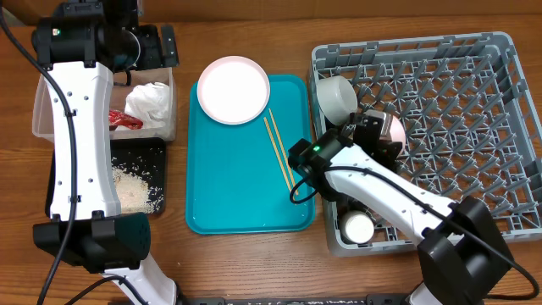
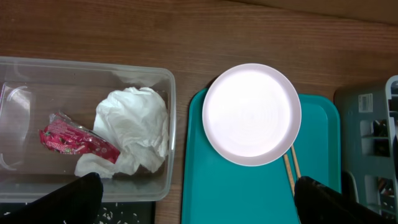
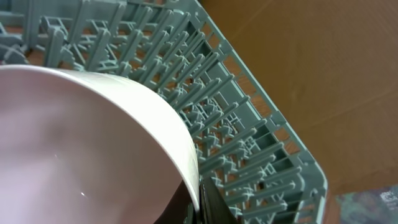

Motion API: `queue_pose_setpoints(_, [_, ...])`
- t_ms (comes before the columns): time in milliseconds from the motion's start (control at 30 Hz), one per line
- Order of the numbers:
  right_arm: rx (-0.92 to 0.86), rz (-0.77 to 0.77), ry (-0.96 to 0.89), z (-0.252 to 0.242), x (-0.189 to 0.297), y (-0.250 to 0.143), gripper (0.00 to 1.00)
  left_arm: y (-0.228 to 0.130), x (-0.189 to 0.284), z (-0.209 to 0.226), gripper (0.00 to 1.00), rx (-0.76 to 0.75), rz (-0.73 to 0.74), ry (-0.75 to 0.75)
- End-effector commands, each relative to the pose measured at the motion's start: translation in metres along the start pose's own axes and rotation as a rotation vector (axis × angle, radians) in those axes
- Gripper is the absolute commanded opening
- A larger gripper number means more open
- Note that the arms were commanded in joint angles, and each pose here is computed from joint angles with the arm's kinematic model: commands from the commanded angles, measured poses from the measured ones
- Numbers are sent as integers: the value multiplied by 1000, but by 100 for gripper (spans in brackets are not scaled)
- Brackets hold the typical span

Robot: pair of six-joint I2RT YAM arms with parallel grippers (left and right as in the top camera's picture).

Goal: Sort waste into correct bins and load items into the dishwasher
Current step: 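Carry the pink bowl with right gripper into the dish rack, then lower the pink bowl into the rack's back area with right gripper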

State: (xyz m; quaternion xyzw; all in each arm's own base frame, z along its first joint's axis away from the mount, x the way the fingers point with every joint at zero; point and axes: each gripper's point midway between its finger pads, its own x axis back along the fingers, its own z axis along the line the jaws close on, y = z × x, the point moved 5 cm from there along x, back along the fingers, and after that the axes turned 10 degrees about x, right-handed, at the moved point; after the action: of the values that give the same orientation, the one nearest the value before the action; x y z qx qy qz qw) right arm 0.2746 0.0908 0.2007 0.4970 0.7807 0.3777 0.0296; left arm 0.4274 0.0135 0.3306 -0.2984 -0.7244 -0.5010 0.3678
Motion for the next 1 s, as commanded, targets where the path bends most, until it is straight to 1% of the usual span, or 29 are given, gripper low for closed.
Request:
queue_pose_setpoints(0, [-34,-46,-6,1,0,6,4,-1,1,-1,100,7,-2,0])
queue_pose_setpoints(233, [65,-25,63,22,0,8,4,-1,1,-1,100,7,-2,0])
queue_pose_setpoints(333, [87,-22,64,27,-1,7,4,-1,1,-1,100,7,-2,0])
queue_pose_setpoints(467, [100,-36,47,24,-1,8,4,-1,1,-1,100,7,-2,0])
queue_pose_setpoints(700, [146,-115,-27,12,-1,16,4,-1,1,-1,100,7,-2,0])
queue_pose_setpoints(967, [143,-61,10,17,-2,9,4,-1,1,-1,100,7,-2,0])
